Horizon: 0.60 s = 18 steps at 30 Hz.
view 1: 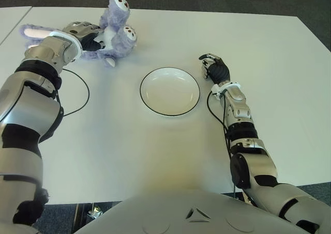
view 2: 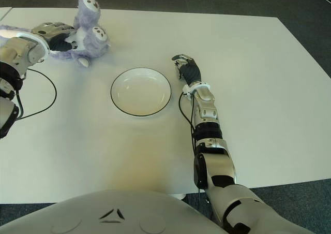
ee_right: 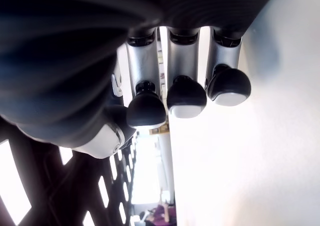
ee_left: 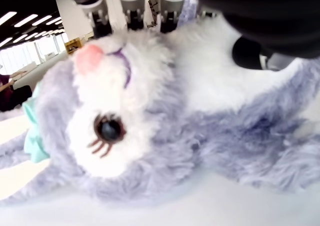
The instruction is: Put the doll into the plate.
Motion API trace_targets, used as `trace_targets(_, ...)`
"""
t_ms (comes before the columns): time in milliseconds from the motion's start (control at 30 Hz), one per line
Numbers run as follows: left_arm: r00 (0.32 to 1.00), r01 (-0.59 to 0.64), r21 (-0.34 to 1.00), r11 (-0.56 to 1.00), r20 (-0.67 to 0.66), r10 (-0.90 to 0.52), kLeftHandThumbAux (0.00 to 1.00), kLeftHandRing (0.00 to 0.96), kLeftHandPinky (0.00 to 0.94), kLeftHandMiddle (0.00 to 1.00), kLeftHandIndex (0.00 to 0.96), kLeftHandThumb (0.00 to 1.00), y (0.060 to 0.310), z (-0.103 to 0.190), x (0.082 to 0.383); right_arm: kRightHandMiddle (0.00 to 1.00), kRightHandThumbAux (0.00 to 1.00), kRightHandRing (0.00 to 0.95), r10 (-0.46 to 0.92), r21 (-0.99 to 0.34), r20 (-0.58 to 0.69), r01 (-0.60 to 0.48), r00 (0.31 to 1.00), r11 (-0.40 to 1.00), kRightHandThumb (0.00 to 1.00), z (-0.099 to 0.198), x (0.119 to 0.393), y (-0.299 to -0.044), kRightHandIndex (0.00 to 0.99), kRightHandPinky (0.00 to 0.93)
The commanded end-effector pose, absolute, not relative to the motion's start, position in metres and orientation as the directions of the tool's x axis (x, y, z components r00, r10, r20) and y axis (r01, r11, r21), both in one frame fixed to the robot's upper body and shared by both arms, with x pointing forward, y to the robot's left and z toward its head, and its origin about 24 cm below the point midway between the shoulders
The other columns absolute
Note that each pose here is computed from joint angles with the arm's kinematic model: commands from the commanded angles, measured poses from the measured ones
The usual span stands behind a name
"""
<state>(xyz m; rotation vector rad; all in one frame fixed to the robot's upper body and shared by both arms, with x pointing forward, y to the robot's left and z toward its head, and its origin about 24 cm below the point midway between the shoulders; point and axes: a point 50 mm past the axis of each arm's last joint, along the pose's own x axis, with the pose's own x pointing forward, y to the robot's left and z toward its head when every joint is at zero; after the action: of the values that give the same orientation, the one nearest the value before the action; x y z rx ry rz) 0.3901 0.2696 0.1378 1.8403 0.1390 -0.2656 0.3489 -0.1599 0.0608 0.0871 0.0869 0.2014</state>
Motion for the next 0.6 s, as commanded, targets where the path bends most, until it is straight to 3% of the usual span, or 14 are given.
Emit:
trace_targets(33, 0.958, 0.272, 0.931, -0.242, -0.287, -0.026, 0.129, 0.000, 0.000, 0.000, 0.000, 0.604, 0.272, 0.107, 0.380, 0.876, 0.722, 0.870, 0.211, 0.134, -0.240, -0.183, 0.947, 0.974, 0.701, 0.025, 0.333, -0.160, 0.439, 0.866)
trace_targets(367, 0.984, 0.150, 0.978, -0.144, -0.162, -0.069, 0.093, 0.000, 0.048, 0.000, 0.000, 0.531, 0.263, 0.094, 0.376, 0.876, 0.722, 0.869, 0.226, 0.132, -0.237, -0.199, 0.945, 0.971, 0.701, 0.026, 0.333, -0.161, 0.439, 0.865)
trace_targets(600, 0.963, 0.244, 0.970, -0.017, -0.244, -0.111, 0.119, 0.000, 0.018, 0.000, 0.000, 0.562, 0.251, 0.086, 0.376, 0.881, 0.723, 0.873, 0.241, 0.139, -0.234, -0.213, 0.942, 0.967, 0.700, 0.026, 0.333, -0.162, 0.439, 0.868)
